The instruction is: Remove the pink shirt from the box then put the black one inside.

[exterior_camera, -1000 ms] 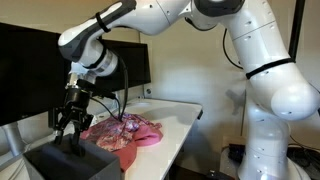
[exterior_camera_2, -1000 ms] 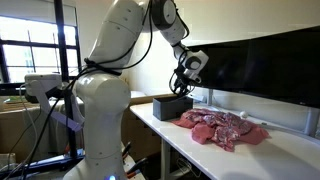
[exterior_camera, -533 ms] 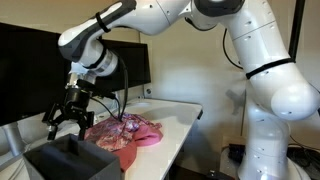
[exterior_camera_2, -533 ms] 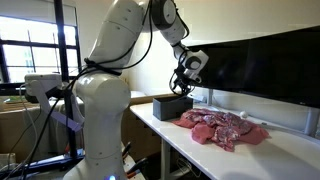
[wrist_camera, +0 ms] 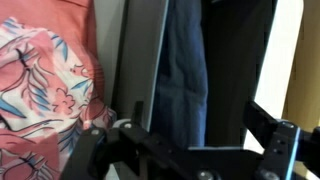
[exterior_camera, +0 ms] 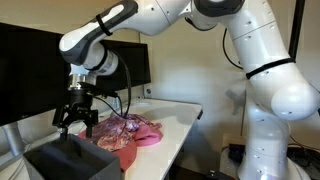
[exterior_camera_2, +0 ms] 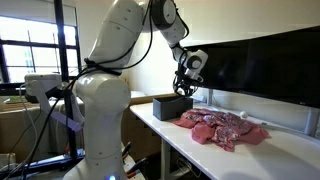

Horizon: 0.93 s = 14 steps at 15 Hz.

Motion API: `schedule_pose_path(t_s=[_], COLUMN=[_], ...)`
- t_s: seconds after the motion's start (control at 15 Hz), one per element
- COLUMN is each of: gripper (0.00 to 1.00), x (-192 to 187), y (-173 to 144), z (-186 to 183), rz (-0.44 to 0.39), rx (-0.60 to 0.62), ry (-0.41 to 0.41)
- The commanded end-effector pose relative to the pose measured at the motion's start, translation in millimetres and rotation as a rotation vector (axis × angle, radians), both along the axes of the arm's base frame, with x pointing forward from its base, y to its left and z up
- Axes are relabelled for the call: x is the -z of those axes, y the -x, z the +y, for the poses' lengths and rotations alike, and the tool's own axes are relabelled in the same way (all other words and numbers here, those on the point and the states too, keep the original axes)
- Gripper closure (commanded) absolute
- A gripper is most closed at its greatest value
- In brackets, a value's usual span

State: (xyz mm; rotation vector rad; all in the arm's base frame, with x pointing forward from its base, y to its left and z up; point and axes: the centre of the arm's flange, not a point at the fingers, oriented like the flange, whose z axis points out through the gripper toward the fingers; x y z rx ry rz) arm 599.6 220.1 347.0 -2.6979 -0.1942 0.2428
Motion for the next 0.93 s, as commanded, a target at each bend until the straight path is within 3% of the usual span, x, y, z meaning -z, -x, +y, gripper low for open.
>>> schedule_pose_path(t_s=[0.0, 0.2, 0.27, 0.47, 0.87], gripper=[0.0, 0.0, 0.0, 0.0, 0.0], x=[0.3, 1.9, -30.7, -42.3, -80.4], y=[4.9, 1.5, 49.8, 65.4, 137.2], z=[-12.7, -22.2, -57.1, -91.2, -186.4], rz=[-0.042, -0.095, -0.121, -0.168, -0.192], rx=[-0.049, -0.091, -0.093, -0.054, 0.038], ry=[0.132, 0.241, 0.263, 0.324, 0.402])
